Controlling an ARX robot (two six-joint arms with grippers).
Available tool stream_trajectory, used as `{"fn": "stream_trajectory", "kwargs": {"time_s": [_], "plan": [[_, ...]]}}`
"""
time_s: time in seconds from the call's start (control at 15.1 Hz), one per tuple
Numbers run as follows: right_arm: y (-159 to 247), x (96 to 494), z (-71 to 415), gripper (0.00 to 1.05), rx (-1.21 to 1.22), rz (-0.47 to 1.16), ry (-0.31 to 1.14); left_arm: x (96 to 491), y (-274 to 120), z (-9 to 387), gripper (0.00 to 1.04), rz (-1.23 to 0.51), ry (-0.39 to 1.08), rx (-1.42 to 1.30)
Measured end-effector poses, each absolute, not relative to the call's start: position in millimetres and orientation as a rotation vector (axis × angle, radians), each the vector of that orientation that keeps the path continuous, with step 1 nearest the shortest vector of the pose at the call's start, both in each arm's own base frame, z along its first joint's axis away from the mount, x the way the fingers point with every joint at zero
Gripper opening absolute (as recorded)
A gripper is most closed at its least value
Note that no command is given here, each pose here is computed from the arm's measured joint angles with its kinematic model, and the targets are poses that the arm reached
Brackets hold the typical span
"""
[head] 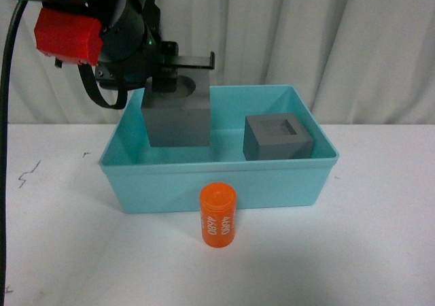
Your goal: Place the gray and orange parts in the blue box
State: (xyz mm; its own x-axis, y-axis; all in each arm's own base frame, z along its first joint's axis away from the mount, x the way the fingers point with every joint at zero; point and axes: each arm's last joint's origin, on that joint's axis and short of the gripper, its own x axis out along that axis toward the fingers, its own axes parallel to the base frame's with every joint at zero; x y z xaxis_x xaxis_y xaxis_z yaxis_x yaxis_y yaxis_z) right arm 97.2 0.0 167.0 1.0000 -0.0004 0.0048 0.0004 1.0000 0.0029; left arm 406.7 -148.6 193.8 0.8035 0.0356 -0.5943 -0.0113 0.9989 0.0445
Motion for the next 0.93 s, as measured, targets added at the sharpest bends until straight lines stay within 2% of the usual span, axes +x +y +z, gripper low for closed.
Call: {"fn": "stream_trajectory", "kwargs": {"time_s": [0.2, 0.46, 0.73, 0.93], "plan": [[0.0, 97.2, 166.9, 0.98, 0.002, 0.0, -0.004, 409.7, -141.5, 174.1, 0.17, 0.043, 0.694, 0.066], [0.0, 97.2, 167.0, 0.98, 0.002, 0.0, -0.005, 413.3, -126.1, 171.6, 0.16, 0.08, 0.711, 0.08], [0.0, 97.2, 167.0, 0.98, 0.002, 0.0, -0.005, 400.8, -126.6, 182.6, 0.74, -0.007, 0.687, 0.057], [0.0, 97.2, 166.9, 0.98, 0.002, 0.0, -0.004, 383.9, -122.2, 212.5, 0.97, -0.054, 0.593, 0.02]]}}
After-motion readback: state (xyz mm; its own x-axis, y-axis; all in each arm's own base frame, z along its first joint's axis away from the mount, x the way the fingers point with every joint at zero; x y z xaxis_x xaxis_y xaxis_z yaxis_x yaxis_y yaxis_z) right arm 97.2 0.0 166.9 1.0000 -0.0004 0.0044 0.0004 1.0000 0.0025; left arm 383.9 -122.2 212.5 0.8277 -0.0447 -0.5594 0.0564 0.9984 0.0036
